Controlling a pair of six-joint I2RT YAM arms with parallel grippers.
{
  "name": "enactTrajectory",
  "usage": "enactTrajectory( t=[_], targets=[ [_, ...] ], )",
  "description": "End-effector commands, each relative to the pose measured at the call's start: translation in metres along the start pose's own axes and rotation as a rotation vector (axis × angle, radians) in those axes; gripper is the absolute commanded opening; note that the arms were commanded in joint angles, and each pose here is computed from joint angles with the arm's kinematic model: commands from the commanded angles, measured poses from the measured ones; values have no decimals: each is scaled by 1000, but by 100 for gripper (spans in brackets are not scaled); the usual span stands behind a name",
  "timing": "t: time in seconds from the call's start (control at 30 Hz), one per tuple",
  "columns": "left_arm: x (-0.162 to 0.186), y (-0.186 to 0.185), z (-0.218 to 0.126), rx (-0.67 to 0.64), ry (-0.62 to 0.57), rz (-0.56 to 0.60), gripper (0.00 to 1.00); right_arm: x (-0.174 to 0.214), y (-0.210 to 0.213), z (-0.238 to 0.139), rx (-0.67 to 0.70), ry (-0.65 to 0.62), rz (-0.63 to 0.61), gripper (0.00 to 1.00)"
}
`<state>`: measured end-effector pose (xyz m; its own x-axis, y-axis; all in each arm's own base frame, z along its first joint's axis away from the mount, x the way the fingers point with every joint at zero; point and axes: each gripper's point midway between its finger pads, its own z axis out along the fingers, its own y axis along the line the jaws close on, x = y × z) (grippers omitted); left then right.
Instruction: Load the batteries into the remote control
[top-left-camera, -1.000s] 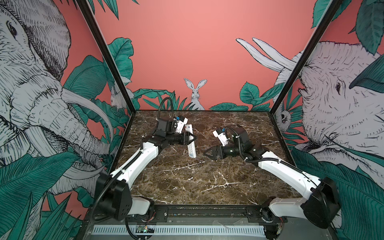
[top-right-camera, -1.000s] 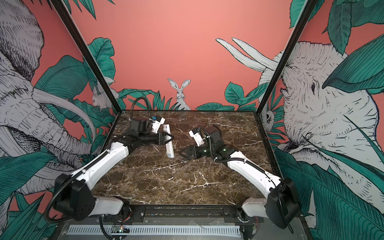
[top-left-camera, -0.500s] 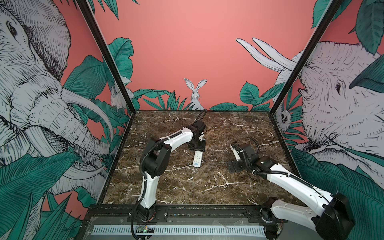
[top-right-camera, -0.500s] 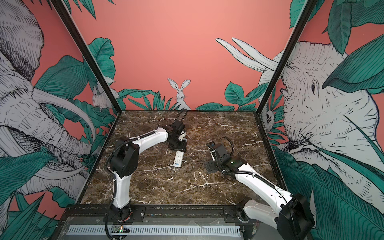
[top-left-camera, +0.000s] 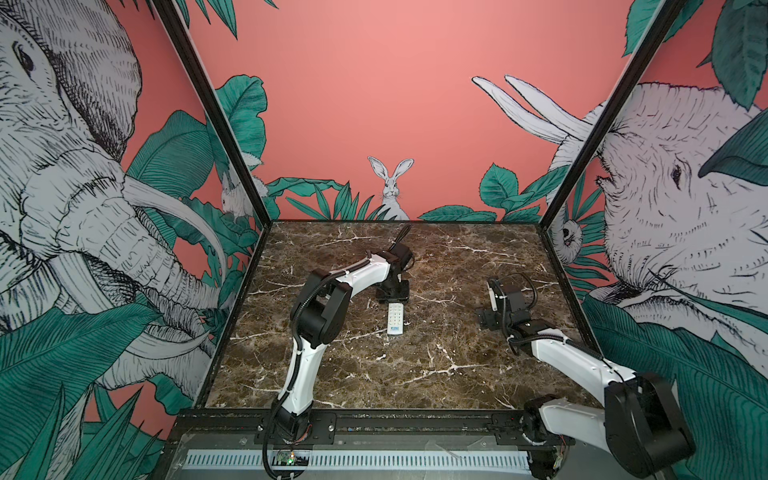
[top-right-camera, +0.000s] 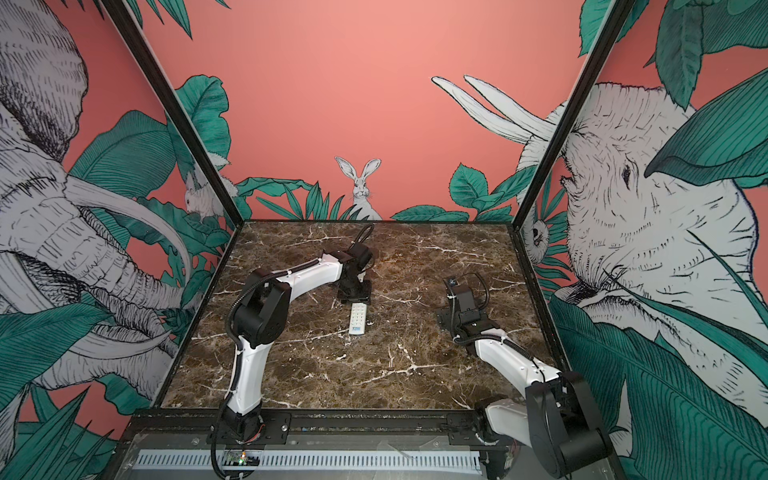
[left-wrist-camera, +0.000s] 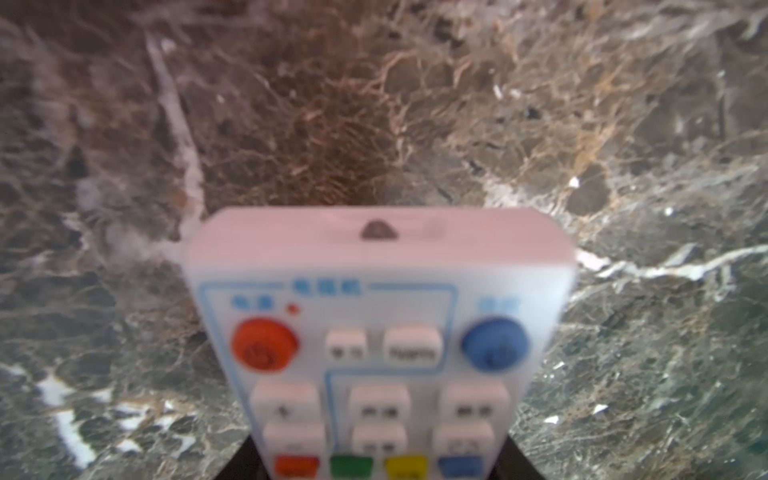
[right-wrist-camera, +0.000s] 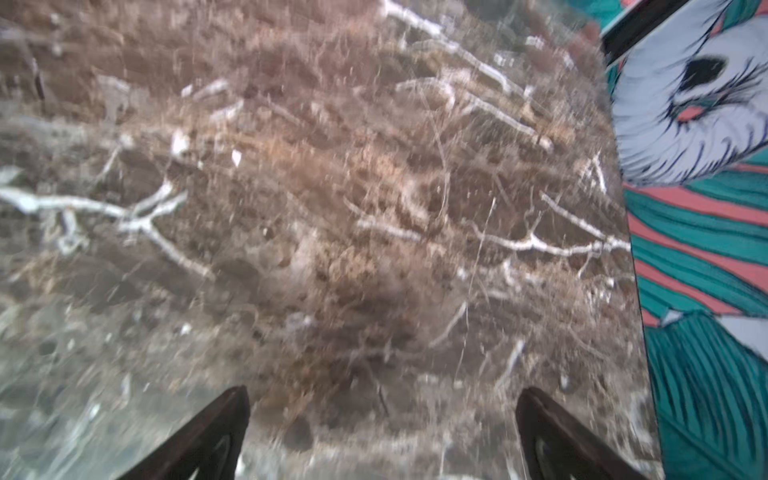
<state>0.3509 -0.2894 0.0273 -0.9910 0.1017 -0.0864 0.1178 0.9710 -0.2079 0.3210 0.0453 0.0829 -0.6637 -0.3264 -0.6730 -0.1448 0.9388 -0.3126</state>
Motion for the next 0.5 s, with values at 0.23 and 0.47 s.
enactTrajectory(
  t=[0.23,0.47],
  targets=[
    [-23,2,-10,-10,-141,13,72,-45,-8,9,29,-329,24,100],
    [-40,21,-60,-84,-299,97,87,-58,-14,12,24,-410,52,100]
  ],
)
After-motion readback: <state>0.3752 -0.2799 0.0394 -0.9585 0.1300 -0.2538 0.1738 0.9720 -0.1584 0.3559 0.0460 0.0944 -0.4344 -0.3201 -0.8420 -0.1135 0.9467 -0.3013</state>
